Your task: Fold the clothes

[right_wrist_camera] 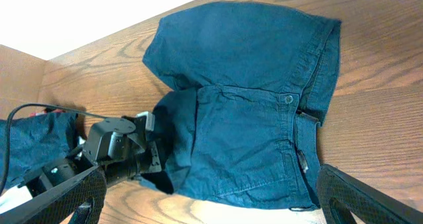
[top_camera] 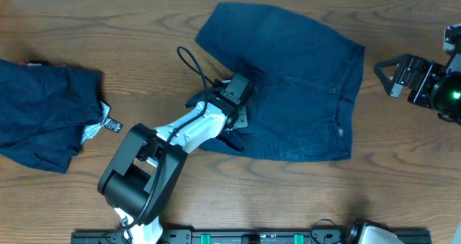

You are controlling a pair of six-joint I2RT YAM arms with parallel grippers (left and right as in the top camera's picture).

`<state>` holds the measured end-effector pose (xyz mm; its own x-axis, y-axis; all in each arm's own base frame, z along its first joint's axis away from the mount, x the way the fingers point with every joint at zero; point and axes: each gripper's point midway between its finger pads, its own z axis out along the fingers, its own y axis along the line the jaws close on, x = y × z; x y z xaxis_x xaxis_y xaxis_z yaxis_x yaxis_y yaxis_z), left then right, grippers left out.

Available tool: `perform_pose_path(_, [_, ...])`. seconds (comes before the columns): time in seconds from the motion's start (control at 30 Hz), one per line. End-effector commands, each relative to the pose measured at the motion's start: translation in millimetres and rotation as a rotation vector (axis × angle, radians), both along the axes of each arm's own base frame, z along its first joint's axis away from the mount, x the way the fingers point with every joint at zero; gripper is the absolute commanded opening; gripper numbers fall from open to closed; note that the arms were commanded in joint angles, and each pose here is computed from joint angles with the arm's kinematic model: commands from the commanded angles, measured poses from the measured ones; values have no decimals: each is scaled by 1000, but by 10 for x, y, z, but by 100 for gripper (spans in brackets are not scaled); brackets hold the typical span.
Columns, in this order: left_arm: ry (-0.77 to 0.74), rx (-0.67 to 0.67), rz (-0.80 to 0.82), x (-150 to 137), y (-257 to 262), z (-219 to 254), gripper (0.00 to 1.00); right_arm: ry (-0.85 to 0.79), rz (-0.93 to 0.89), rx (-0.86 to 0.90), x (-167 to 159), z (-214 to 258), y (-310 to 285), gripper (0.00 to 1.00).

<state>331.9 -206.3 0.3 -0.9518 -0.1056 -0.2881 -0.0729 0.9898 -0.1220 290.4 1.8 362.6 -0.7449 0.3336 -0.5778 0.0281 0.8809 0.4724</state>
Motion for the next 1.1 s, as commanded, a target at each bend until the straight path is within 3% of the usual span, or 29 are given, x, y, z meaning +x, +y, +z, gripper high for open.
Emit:
perform_pose_path(0.0, [-58, -31, -9, 43, -17, 289, 6, -28, 22, -19, 13, 66, 22, 99])
perform_pose_path(0.37, [-339, -87, 27, 240, 224, 1390, 6, -25, 22, -18, 8, 61, 24, 99])
perform_pose_path(0.83, [-251, -18, 15, 131, 447, 1235, 12, -22, 22, -17, 3, 57, 26, 99])
perform_pose_path(0.93, [-253, -16, 16, 134, 450, 1236, 6, -21, 22, -16, 0, 55, 27, 99])
perform_pose_path(1.07, [-272, 4, 42, 203, 554, 1255, 6, -20, 22, -16, 0, 54, 27, 99])
